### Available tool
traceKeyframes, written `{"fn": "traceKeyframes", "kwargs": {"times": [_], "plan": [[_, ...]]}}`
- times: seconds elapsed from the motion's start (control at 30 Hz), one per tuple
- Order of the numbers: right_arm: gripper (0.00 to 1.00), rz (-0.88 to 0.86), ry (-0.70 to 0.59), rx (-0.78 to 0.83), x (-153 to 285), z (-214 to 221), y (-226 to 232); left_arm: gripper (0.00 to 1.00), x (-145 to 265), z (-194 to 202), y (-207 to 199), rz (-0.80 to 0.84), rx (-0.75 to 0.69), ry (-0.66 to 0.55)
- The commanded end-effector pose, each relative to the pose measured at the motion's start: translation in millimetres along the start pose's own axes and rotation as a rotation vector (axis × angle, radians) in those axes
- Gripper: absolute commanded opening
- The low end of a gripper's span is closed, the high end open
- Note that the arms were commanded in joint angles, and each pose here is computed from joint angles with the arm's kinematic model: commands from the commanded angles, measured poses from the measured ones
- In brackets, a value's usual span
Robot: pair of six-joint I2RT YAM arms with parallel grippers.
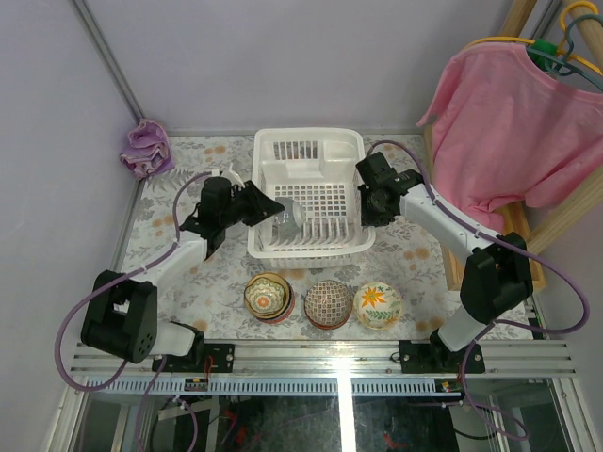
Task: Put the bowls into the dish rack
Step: Turn the bowl upside down on the dish rack.
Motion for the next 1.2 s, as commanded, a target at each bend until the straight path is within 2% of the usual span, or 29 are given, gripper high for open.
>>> {"fn": "traceKeyframes", "kwargs": {"times": [0.0, 0.17, 0.4, 0.87, 1.17], "plan": [[0.08, 0.099, -0.023, 0.029, -0.7, -5.0, -18.0, 0.25, 14.6, 55.1, 55.9, -0.249, 0.023, 0.197], [0.08, 0.096, -0.022, 0.025, 0.6, -4.8, -18.1, 0.27, 19.3, 60.4, 58.9, -0.275, 0.034, 0.219], [0.08, 0.090, -0.024, 0.019, 4.4, -4.4, -17.7, 0.47, 34.7, 59.2, 61.0, -0.341, 0.023, 0.214], [0.09, 0.084, -0.022, 0.008, 6.5, -1.4, -19.1, 0.57, 62.7, 56.4, 60.1, -0.441, 0.009, 0.230], [0.09, 0.080, -0.019, 0.005, 6.9, 0.8, -19.1, 0.59, 78.1, 48.7, 52.1, -0.462, -0.005, 0.214]]}}
Point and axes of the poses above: each gripper's point midway between its finger pads, its own x axis back along the fingers, its own y axis along the line the jaws close on, z = x × y, the point moved 3 cm from there along x, back along the fingers, and after that the axes turned 13 degrees about -x, right-handed, at the moved point
